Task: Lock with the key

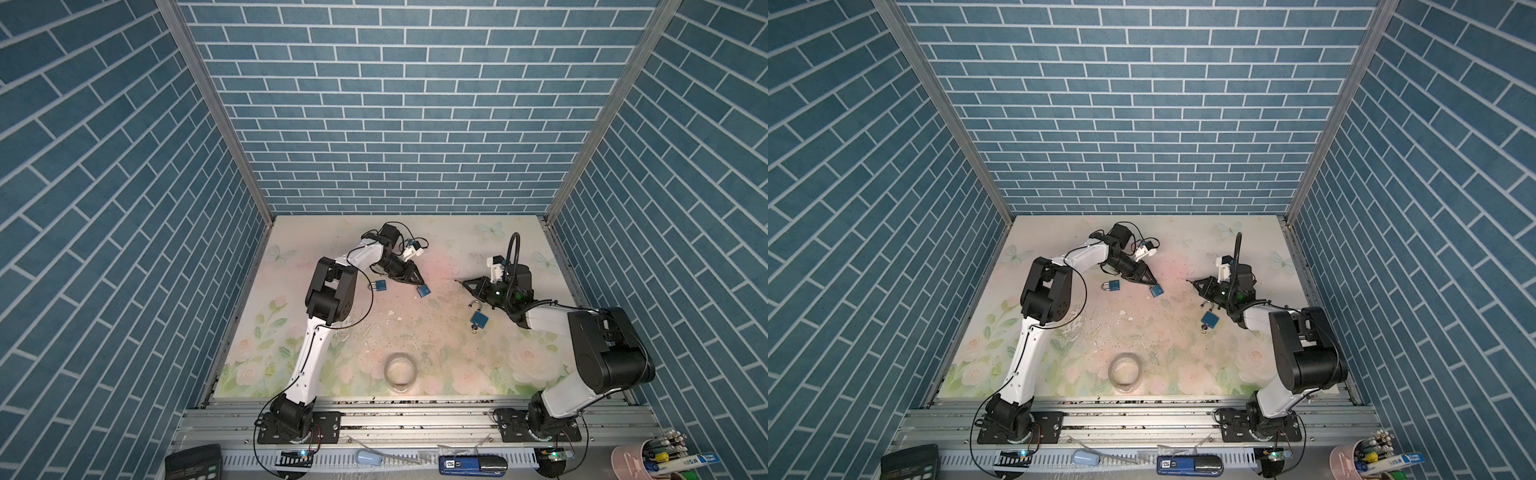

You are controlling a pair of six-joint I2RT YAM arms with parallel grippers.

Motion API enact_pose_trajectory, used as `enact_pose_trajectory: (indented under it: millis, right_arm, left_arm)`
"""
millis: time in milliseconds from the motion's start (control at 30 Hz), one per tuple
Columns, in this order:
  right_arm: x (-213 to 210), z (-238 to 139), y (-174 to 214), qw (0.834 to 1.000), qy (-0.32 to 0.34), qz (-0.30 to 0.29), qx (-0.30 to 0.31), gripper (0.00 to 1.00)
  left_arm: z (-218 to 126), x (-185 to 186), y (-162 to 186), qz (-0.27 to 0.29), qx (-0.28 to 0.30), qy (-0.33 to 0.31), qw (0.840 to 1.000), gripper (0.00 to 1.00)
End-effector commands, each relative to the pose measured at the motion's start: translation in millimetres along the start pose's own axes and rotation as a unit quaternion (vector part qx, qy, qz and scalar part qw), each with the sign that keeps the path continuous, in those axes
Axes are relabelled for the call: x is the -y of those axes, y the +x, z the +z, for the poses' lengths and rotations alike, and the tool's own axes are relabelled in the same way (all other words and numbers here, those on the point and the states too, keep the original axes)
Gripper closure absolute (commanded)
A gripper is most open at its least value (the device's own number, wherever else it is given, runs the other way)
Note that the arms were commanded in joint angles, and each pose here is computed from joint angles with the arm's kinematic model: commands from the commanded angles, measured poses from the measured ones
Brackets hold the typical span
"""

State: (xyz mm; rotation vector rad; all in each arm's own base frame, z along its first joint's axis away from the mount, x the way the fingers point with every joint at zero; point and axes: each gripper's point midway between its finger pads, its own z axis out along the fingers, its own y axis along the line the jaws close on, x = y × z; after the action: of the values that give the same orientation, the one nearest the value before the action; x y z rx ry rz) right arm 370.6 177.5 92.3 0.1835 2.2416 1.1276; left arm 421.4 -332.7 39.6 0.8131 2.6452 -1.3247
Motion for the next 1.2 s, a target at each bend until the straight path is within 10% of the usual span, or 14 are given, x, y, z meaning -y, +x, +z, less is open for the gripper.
enact_pose_trajectory:
  millis: [0, 500, 1167]
  right_arm:
    - [-4.5, 5.7, -12.0, 1.0, 0.001, 0.002, 0.024, 1.0]
    - [-4.5, 30.1, -7.2, 0.999, 0.034, 0.005, 0.02, 1.0]
    - [4.5, 91.4, 10.1, 0.994, 0.11, 0.016, -0.006, 1.0]
  left_arm:
    - [0.4, -12.0, 0.9, -0.01, -0.005, -0.02, 1.0, 0.65]
    - [-37.2, -35.7, -21.0, -0.021, 0.043, -0.125, 0.991, 0.42]
    - [-176.6, 65.9, -49.2, 0.008, 0.307, -0.203, 0.93, 0.36]
